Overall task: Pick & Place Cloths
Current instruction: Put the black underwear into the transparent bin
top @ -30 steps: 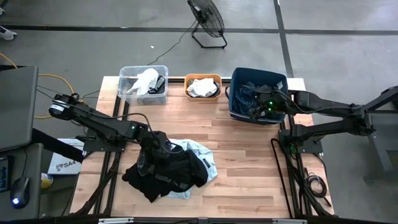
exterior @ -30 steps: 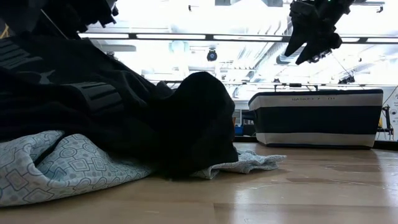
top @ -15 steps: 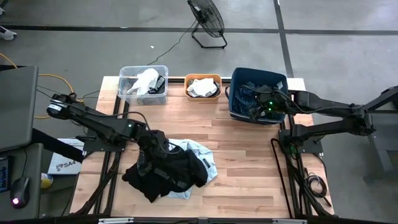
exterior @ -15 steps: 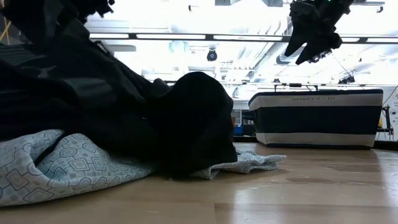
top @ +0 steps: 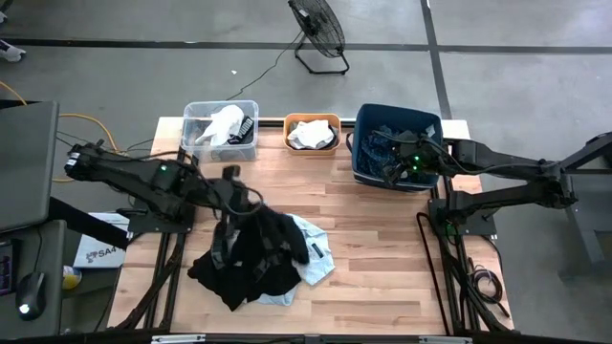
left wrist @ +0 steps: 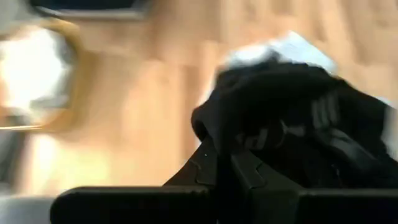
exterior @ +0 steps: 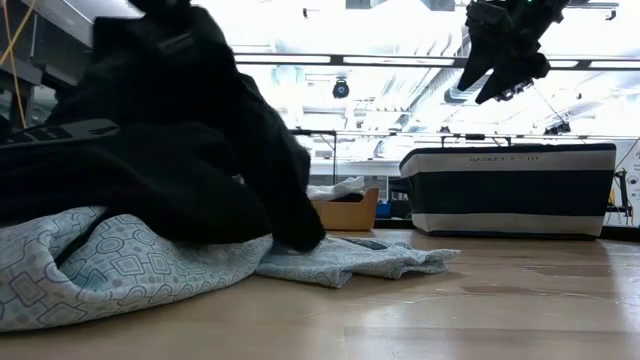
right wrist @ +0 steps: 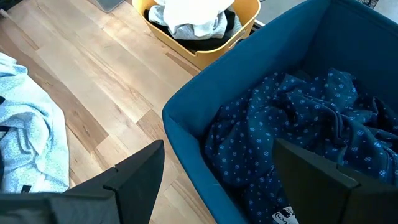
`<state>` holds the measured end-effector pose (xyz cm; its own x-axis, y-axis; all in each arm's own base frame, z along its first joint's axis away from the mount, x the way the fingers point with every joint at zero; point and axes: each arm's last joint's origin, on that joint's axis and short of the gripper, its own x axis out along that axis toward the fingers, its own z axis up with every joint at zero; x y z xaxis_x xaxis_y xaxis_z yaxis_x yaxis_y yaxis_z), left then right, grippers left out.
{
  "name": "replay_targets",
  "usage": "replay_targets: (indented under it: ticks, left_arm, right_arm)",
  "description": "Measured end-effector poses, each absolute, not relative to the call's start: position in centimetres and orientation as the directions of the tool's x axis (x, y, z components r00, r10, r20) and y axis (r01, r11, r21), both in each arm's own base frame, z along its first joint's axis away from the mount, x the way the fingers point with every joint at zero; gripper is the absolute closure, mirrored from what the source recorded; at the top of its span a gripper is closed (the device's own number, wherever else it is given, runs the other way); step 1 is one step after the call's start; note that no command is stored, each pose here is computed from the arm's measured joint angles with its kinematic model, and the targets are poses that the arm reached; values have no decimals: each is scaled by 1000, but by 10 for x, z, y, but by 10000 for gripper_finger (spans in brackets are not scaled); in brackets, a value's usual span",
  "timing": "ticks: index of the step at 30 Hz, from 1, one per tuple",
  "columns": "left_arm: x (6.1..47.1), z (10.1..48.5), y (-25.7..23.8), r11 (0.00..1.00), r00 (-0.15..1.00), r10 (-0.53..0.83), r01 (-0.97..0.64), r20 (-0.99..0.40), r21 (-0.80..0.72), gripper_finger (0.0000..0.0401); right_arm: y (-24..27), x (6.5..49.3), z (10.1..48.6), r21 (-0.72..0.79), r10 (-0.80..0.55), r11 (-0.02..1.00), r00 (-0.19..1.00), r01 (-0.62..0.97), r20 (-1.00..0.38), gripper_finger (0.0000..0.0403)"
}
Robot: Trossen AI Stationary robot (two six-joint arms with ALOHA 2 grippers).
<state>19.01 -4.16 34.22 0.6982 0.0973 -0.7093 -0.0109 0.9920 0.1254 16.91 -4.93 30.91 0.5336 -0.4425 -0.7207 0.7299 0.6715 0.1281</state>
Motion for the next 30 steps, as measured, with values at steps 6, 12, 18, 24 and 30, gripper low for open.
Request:
replay_targets:
  ticks: [6,12,18,24,30]
  left_arm:
    - [180,380,-32,942,724,316,-165,-613,291,398]
    - [173,402,-25,830,698,531,-315,-480,460,399]
    - [167,414,-17,589,547,788,-539,-281,602,399]
    - [160,421,-12,311,349,933,-667,-86,677,399]
    - [153,426,-3,150,206,979,-720,1,678,399]
  right_arm:
    - [-49,169,309,128,-443,672,534,730,-721,114]
    - [-49,169,309,126,-445,671,532,731,-720,114]
    - [-49,169,309,123,-445,674,532,729,-720,114]
    - [-49,169,309,120,-445,676,532,727,-720,114]
    - [-49,169,309,121,-445,675,533,728,-720,114]
